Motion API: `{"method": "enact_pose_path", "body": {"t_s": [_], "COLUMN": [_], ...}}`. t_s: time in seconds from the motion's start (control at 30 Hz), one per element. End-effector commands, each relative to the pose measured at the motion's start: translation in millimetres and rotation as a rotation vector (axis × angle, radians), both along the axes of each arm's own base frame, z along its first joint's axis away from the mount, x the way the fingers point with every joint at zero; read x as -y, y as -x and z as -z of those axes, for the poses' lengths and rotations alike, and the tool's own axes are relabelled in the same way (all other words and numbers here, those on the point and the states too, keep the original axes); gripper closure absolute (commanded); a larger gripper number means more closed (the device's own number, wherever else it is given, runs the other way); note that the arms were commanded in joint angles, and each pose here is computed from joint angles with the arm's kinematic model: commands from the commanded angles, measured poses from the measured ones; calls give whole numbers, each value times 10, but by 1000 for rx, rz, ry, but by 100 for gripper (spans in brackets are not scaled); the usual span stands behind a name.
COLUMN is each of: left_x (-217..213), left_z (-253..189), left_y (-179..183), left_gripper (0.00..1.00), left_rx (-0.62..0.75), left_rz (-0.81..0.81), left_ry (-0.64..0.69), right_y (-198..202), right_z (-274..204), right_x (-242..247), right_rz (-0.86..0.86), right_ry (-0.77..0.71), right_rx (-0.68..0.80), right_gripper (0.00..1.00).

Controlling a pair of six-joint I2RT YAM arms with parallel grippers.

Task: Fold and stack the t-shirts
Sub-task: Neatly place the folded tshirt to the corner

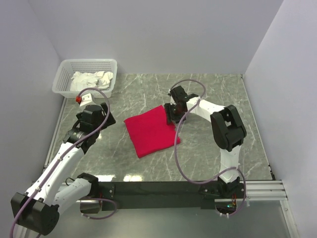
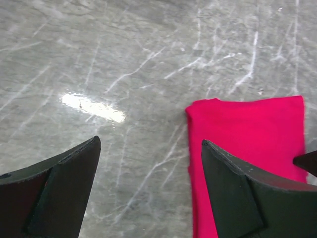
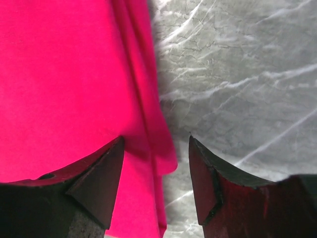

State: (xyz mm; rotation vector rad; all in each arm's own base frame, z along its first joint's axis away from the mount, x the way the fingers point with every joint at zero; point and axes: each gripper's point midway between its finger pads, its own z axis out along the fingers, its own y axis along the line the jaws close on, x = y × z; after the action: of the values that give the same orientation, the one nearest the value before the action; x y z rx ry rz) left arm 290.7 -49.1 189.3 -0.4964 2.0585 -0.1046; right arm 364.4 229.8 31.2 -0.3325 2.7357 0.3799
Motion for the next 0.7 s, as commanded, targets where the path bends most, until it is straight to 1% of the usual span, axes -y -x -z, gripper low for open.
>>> {"method": "enact_pose_path", "body": {"t_s": [0.0, 0.2, 0.27, 0.37, 0.4, 0.47, 0.5, 0.57, 0.6, 0.67], "left_x": [-126, -160, -168, -159, -161, -164, -161, -152, -152, -156], "left_z": [-64, -50, -59, -41, -41, -34, -40, -24, -35, -18], "left_y": [-30, 2, 11, 17, 15, 16, 15, 14, 14, 15], "left_gripper": [12, 12, 12, 12, 12, 12, 12, 12, 12, 12], "left_rx": [42, 48, 53, 48, 46, 43, 44, 39, 42, 36], "left_rz": [-30, -40, -44, -39, -41, -42, -41, -37, -37, -38], "left_ry": [-61, -66, -65, -62, -62, -64, -63, -62, -61, -65], "right_y": [-59, 68, 145, 166, 172, 143, 139, 95, 66, 1], "right_z": [-14, 75, 118, 120, 118, 98, 89, 64, 63, 26], "right_x": [-44, -152, -171, -182, -179, -158, -132, -72, 7, 180], "right_rz": [-32, -72, -83, -83, -82, -70, -68, -62, -43, -1], "right_ry": [60, 90, 102, 100, 101, 115, 126, 151, 164, 207], "right_rx": [21, -6, -31, -38, -41, -32, -31, -12, -11, 14], "right_gripper": [39, 43, 49, 55, 61, 67, 73, 80, 90, 94]}}
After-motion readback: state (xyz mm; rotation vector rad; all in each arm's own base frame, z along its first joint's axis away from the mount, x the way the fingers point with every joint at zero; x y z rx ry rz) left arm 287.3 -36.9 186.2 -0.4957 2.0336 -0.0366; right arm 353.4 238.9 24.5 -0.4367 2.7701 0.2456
